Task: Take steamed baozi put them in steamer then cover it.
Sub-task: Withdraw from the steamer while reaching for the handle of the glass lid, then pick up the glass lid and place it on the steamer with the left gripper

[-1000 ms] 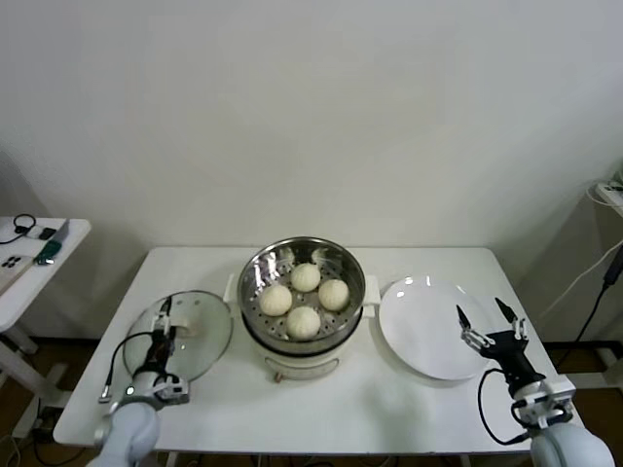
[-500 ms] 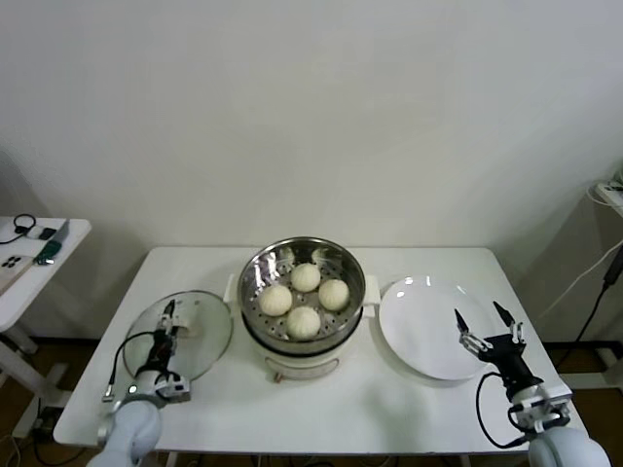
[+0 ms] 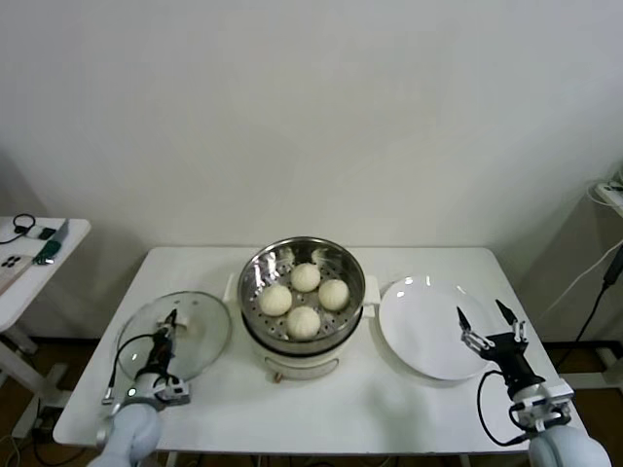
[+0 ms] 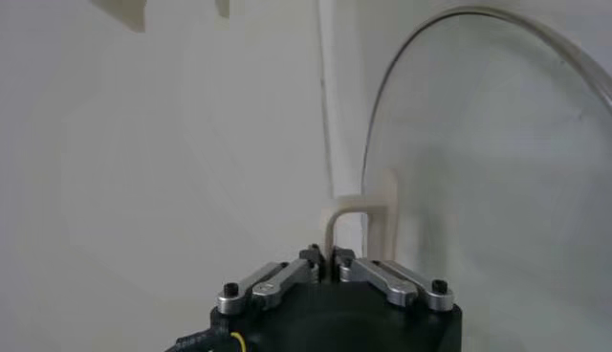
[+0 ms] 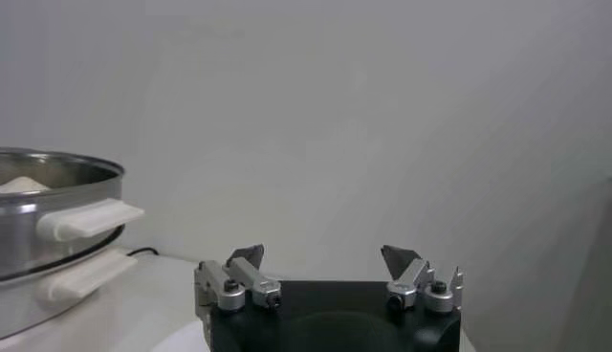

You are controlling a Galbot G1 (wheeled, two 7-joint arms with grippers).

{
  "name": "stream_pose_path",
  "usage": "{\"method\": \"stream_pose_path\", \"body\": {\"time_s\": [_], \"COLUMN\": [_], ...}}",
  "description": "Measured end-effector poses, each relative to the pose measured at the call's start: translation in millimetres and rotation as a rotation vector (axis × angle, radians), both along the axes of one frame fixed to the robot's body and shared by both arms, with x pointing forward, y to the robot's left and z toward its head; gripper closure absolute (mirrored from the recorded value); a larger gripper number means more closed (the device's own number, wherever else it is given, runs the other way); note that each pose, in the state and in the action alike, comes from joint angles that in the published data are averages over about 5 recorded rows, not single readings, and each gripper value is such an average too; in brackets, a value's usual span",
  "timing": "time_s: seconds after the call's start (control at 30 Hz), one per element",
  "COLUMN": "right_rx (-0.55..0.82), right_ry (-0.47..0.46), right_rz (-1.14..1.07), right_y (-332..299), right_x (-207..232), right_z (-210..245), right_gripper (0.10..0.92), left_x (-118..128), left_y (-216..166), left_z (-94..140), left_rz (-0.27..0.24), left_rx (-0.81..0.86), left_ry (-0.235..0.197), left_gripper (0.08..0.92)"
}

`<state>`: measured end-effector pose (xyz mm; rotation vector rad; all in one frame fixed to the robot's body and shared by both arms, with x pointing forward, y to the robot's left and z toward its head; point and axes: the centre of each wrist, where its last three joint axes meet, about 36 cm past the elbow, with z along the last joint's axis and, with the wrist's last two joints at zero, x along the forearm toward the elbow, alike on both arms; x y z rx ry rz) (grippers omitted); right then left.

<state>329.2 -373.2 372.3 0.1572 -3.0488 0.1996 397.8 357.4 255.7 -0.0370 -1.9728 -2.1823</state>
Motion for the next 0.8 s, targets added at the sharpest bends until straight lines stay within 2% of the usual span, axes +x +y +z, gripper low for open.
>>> {"method": "stream_pose_path", "body": {"time_s": [0.23,0.43,0.8], "right_rx": [-0.006,-0.014,-0.036], "right_ry": [-0.007,-0.007,-0.004], "right_rz": [0.002,0.003,0.014], "right_y": [-2,-5,-11], "right_x": [4,9,23], "right_z": [2,2,1], "right_gripper": [0.2,0.2,0.2], "left_x": [-8,-20,-52], "left_y": [5,8,-1], "left_z": [10,28,88], "left_rz": [0.01,0.035,0.104], "left_rx": [0.006,0.018,0.048], "left_ry": [-0.034,-0.086,-0.219], "left_gripper": [0.856,0.856,0.856]}}
